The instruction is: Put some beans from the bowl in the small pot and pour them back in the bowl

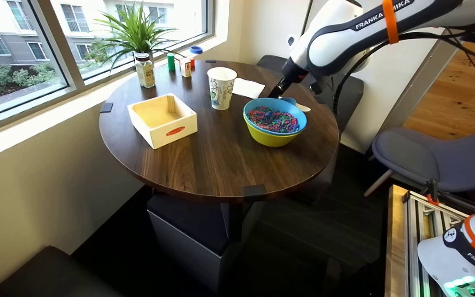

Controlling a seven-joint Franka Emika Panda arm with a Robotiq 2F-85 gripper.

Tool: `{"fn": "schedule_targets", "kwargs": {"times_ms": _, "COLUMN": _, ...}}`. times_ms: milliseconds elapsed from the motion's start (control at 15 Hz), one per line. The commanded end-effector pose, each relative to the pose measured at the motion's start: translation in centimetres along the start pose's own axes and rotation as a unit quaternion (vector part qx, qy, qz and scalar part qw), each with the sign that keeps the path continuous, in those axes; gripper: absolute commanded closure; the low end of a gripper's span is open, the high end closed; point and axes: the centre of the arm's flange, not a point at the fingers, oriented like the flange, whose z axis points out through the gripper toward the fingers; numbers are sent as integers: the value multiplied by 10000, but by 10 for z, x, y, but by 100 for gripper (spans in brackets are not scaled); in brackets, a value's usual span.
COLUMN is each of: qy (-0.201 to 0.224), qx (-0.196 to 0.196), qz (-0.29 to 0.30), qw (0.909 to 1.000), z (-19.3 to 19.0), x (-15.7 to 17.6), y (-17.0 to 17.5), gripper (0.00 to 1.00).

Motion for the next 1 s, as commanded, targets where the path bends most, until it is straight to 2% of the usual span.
{"fn": "schedule_targets", "kwargs": {"times_ms": 0, "qy": -167, "qx": 162, "qz": -140, "qw": 9996, "z": 9, "x": 6, "y": 2, "gripper": 52}}
{"fn": "schedule_targets", "kwargs": {"times_ms": 67, "qy": -180, "qx": 167, "qz": -159, "qw": 9996, "z": 10, "x": 7, "y": 1, "gripper": 62}}
{"fn": "schedule_targets", "kwargs": {"times_ms": 200, "qy": -175, "qx": 167, "qz": -188, "qw": 9995, "z": 10, "x": 8, "y": 1, "gripper": 67}}
{"fn": "schedule_targets", "kwargs": {"times_ms": 267, "qy": -173, "qx": 168, "qz": -198, "qw": 9995, "z": 10, "x": 9, "y": 0, "gripper": 73}}
{"fn": "schedule_targets", "kwargs": {"times_ms": 333, "qy": -168, "qx": 165, "qz": -206, "qw": 9995, "z": 10, "x": 10, "y": 0, "gripper": 70}}
{"fn": "schedule_targets", "kwargs": {"times_ms": 533, "qy": -154, "qx": 148, "qz": -213, "qw": 9995, "z": 10, "x": 11, "y": 0, "gripper": 75}}
{"fn": "schedule_targets", "kwargs": {"times_ms": 667, "qy": -143, "qx": 140, "qz": -216, "qw": 9996, "z": 10, "x": 11, "y": 0, "gripper": 80}}
{"fn": "schedule_targets", "kwargs": {"times_ms": 800, "qy": -110, "qx": 141, "qz": -197, "qw": 9996, "z": 9, "x": 12, "y": 1, "gripper": 94}}
{"fn": "schedule_targets", "kwargs": {"times_ms": 933, "qy": -62, "qx": 138, "qz": -166, "qw": 9997, "z": 6, "x": 14, "y": 2, "gripper": 94}}
